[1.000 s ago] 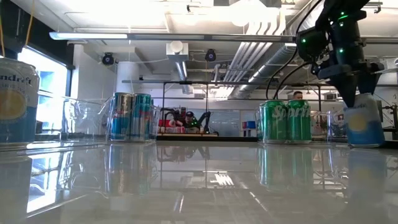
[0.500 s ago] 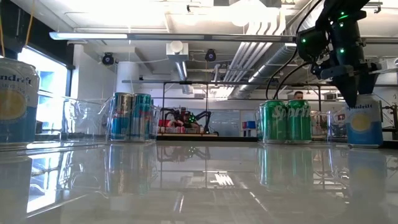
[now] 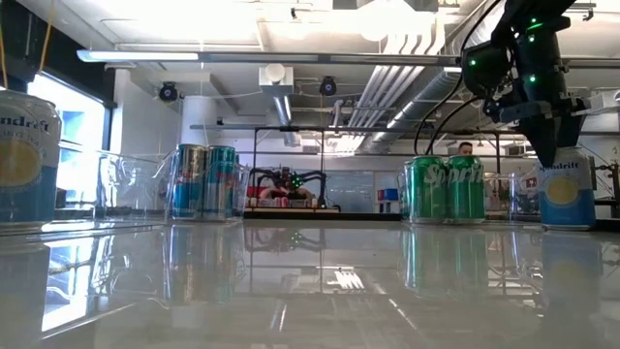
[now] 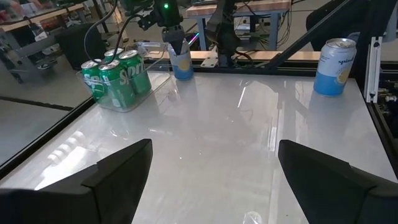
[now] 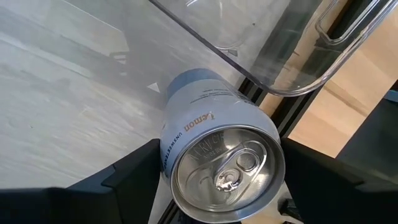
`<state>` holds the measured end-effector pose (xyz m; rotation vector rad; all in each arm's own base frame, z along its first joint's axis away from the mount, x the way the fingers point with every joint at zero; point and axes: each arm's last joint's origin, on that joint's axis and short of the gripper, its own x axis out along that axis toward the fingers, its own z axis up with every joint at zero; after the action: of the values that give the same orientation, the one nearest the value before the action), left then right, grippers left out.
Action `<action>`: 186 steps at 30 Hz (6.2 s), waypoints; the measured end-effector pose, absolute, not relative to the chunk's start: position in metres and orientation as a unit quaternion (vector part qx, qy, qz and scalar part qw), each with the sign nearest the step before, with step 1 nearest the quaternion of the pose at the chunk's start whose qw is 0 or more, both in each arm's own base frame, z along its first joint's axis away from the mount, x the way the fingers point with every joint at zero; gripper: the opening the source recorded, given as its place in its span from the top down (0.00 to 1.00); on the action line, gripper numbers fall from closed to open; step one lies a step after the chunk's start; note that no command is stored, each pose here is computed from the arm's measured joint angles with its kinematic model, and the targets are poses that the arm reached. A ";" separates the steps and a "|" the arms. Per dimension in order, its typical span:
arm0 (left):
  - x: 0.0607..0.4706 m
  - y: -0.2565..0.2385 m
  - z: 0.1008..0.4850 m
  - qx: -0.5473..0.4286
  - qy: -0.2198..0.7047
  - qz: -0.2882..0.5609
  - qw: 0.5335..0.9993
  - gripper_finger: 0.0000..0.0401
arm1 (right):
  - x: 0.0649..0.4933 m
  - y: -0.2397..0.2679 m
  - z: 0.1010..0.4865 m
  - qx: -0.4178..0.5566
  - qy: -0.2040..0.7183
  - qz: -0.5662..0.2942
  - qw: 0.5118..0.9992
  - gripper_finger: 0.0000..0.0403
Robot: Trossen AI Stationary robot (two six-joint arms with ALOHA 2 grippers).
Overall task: Sort soda cans
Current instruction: Put the top blue-white soda can into the middle left transparent bin
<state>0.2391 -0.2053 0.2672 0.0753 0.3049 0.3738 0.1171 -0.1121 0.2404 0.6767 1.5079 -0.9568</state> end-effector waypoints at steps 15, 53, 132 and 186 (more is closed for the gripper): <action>0.237 -0.204 0.272 0.031 0.146 0.184 0.972 0.14 | 0.120 -0.104 0.246 0.292 0.637 -0.380 0.604 0.28; 0.197 -0.186 0.294 -0.001 0.153 0.193 0.969 0.14 | 0.409 0.044 0.248 0.087 0.657 -0.114 0.740 0.28; 0.262 -0.201 0.247 0.047 0.157 0.218 0.962 0.14 | 0.294 0.112 0.400 -0.062 0.427 -0.220 0.875 0.12; 0.430 -0.035 0.227 -0.019 0.504 0.074 0.860 0.13 | 0.169 0.195 0.216 0.042 0.274 -0.226 0.934 0.12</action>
<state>0.4297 -0.0354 0.2269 -0.0400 1.0587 0.1553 0.1692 0.1948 0.2157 0.0851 0.5596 -0.4626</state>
